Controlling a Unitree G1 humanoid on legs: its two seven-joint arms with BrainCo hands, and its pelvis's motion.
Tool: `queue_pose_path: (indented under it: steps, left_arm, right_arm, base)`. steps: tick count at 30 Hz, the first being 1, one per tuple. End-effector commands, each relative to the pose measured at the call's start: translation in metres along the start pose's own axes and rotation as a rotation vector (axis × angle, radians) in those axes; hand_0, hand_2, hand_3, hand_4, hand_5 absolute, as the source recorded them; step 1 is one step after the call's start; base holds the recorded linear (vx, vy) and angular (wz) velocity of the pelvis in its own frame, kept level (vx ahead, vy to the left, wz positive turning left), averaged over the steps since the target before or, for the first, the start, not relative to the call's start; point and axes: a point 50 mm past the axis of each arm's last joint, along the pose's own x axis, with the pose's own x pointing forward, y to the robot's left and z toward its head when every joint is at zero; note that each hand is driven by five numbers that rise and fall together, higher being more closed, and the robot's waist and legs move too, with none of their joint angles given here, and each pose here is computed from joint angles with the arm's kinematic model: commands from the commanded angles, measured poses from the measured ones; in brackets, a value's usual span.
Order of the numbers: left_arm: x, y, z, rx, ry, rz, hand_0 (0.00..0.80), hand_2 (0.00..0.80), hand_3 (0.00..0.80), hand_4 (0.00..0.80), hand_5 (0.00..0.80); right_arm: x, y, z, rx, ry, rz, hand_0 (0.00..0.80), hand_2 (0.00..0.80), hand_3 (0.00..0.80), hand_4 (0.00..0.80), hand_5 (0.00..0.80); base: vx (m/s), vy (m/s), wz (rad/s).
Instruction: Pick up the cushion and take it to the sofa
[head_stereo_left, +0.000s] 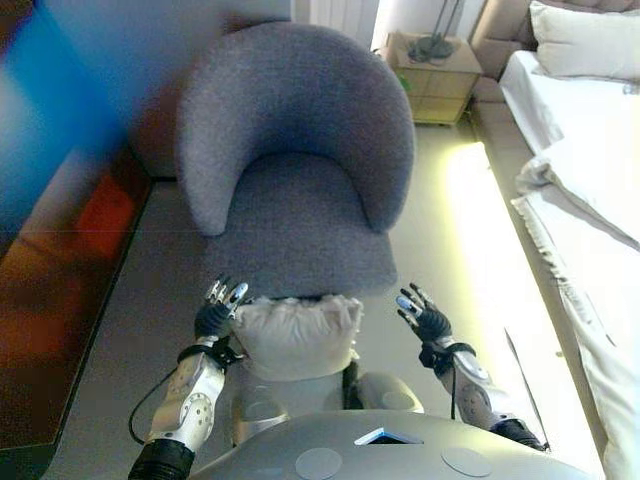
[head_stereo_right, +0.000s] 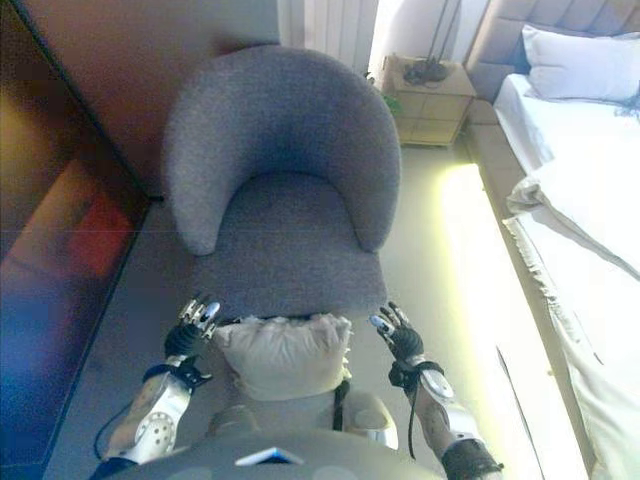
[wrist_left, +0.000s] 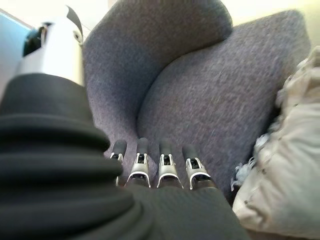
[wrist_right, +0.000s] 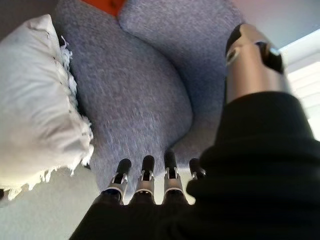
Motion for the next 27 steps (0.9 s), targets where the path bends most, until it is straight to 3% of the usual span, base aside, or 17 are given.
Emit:
queue_pose_path:
  steps: [1,10,27]
  left_arm:
    - [0.000,-0.008,0.035,-0.027,-0.156,-0.054,0.000,0.000,0.000,0.000,0.000]
    - [0.008,-0.021,0.044,0.004,-0.153,-0.165,0.000,0.000,0.000,0.000,0.000]
    - [0.004,-0.004,0.041,0.118,-0.134,-0.133,0.000,0.000,0.000,0.000,0.000]
  right_arm:
    - [0.000,0.011,0.022,-0.022,-0.116,0.068,0.000,0.000,0.000,0.000,0.000]
    - [-0.007,-0.002,0.021,0.049,-0.161,-0.003,0.000,0.000,0.000,0.000,0.000]
    - [0.005,0.014,0.028,0.104,-0.215,-0.026,0.000,0.000,0.000,0.000,0.000]
  base:
    - [0.041,0.086,-0.10]
    - [0.028,0.105,0.17]
    - [0.032,0.144,0.06]
